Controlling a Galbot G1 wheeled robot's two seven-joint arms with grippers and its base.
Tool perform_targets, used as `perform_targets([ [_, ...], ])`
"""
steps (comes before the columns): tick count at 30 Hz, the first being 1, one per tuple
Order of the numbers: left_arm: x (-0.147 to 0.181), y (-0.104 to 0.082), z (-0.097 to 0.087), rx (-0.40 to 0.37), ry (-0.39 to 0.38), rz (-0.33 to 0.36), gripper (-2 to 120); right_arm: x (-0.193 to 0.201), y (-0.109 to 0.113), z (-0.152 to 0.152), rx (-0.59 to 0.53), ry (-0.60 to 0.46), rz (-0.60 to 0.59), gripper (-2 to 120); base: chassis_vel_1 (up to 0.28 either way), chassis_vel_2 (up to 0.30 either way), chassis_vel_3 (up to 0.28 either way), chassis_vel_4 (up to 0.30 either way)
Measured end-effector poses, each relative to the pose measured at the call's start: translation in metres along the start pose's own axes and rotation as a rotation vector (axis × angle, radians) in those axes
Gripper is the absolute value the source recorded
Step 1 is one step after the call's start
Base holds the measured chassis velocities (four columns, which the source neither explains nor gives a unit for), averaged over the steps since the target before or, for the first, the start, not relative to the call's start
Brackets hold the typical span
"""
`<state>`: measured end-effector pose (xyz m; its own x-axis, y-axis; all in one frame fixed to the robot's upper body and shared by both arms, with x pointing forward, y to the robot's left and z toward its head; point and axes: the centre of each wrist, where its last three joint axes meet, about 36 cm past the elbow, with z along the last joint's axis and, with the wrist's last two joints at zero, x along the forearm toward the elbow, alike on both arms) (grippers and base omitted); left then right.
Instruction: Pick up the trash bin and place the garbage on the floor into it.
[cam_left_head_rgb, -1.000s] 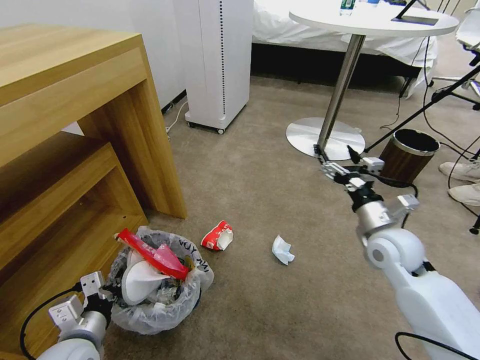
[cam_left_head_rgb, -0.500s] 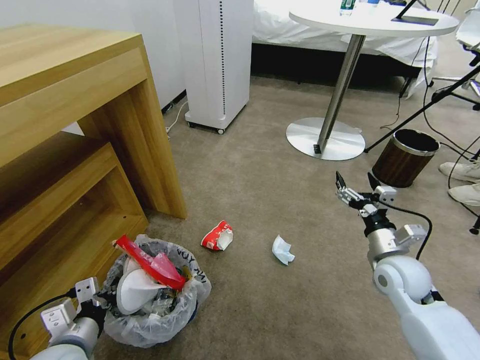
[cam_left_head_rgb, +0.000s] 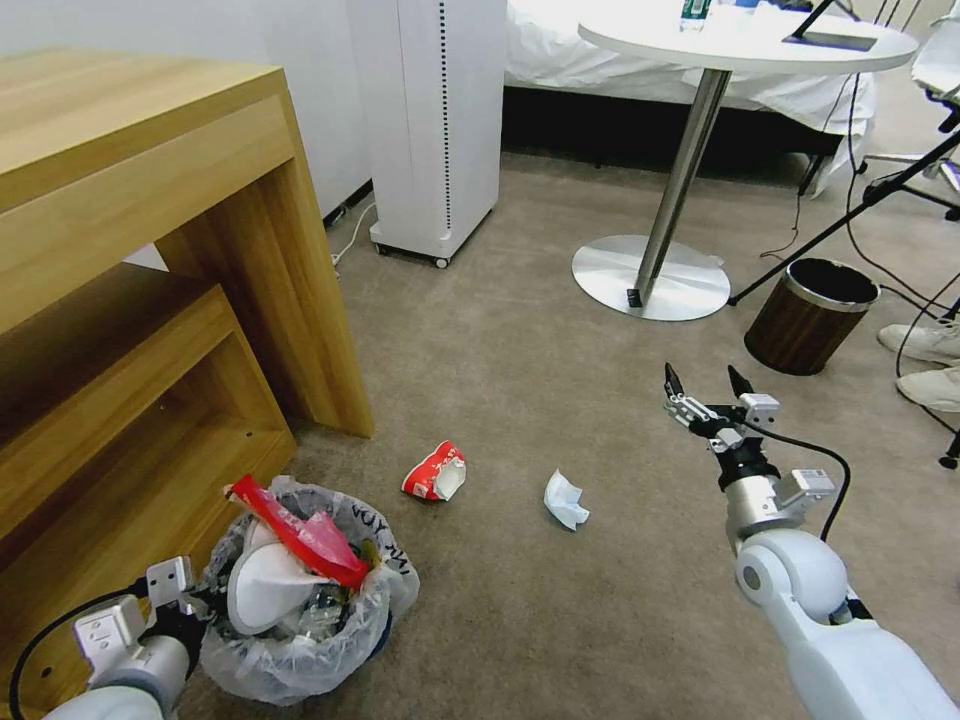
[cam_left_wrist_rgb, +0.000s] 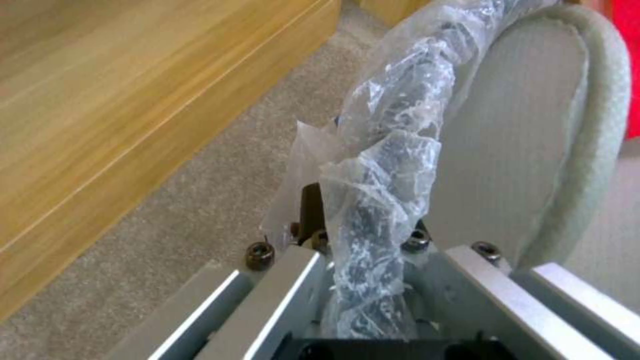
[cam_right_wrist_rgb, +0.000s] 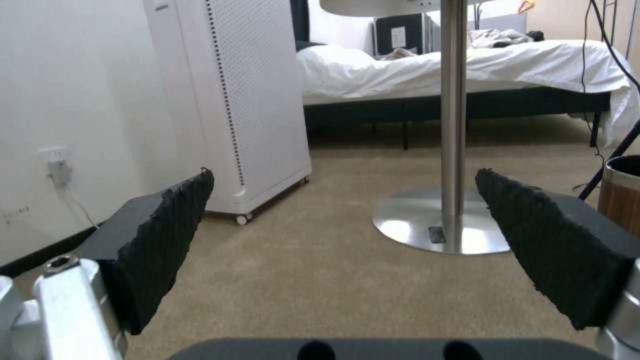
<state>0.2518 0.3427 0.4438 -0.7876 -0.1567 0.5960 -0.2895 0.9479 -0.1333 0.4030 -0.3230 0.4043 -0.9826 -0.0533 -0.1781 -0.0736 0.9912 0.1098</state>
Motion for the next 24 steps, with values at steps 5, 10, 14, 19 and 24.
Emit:
perform_targets([
  [5, -0.0002, 0.004, -0.0068, -0.003, 0.0, -0.002, 1, 0.0043, 0.0023, 0.0034, -0.006, 0.01, -0.014, 100, 0.0, 0.0, 0.0, 0.0],
  [10, -0.003, 0.0054, -0.0083, -0.002, -0.002, -0.003, 1, 0.0047, 0.0061, 0.0054, -0.01, 0.021, -0.029, 100, 0.0, 0.0, 0.0, 0.0],
  [14, -0.0038, 0.0054, -0.009, 0.001, -0.004, -0.002, 1, 0.0039, 0.0078, 0.0057, -0.009, 0.028, -0.032, 100, 0.0, 0.0, 0.0, 0.0],
  [19, -0.0036, 0.0056, -0.0087, 0.004, -0.005, -0.004, 1, 0.0035, 0.0091, 0.0062, -0.01, 0.033, -0.034, 100, -0.05, 0.063, 0.061, -0.065],
  [24, -0.0033, 0.0052, -0.0071, 0.01, -0.007, -0.006, 1, 0.003, 0.0099, 0.0064, -0.007, 0.034, -0.038, 100, -0.111, 0.112, 0.111, -0.111],
])
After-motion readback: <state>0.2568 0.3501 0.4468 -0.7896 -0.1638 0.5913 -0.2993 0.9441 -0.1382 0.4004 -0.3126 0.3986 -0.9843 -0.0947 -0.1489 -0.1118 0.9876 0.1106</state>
